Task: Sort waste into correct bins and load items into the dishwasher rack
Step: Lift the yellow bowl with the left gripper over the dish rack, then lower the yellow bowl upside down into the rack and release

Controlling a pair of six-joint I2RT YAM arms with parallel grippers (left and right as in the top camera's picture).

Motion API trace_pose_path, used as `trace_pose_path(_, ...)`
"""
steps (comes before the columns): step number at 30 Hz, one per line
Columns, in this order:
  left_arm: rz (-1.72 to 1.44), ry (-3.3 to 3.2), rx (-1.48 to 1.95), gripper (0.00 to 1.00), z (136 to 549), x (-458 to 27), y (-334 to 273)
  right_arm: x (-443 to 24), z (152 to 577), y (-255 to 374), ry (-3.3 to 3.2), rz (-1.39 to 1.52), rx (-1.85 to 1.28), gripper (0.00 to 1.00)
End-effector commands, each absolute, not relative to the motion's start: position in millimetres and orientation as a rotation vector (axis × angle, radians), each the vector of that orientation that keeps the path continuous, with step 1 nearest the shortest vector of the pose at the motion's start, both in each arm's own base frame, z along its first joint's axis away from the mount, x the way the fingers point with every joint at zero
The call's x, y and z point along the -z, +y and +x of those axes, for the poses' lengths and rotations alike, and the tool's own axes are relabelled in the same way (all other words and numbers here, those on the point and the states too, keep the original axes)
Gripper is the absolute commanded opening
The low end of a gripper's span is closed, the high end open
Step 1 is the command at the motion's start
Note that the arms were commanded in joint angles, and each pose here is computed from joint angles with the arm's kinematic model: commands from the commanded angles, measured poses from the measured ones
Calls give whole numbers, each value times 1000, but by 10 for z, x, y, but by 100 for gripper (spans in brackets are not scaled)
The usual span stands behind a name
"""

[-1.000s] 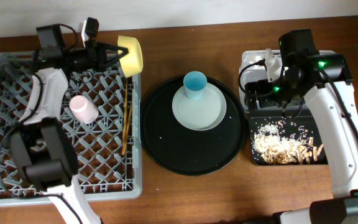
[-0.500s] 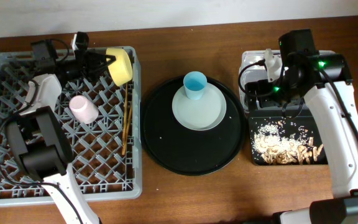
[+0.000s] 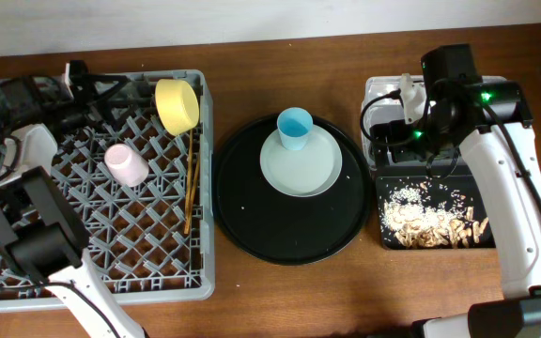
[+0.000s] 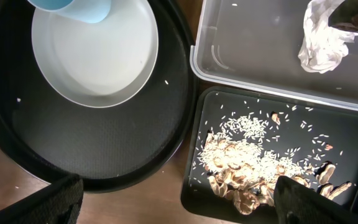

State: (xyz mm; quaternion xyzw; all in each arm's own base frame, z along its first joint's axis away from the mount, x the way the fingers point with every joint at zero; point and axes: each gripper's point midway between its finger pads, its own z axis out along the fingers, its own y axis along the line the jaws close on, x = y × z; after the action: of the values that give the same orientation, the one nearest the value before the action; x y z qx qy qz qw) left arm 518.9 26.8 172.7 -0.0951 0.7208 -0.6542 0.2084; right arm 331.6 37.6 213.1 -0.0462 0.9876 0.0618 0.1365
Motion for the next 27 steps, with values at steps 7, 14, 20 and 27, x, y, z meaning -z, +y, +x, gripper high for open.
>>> trace_pose_path(7,-253,2173,953,99,4854,-2925,75,-2181,3306,417,2845,-142,-193,99)
trace_pose_path(14,82,2326,738,0,4629,-2759,-857,-2181,3306,417,2845,-142,-193,99)
trace_pose_path(20,77,2512,238,0,4796,-2003,-1045,-2181,3306,417,2845,-142,-193,99)
trace_pose_path(27,8,2598,-38,1,4938,-1463,-739,-2181,3306,417,2845,-142,-193,99)
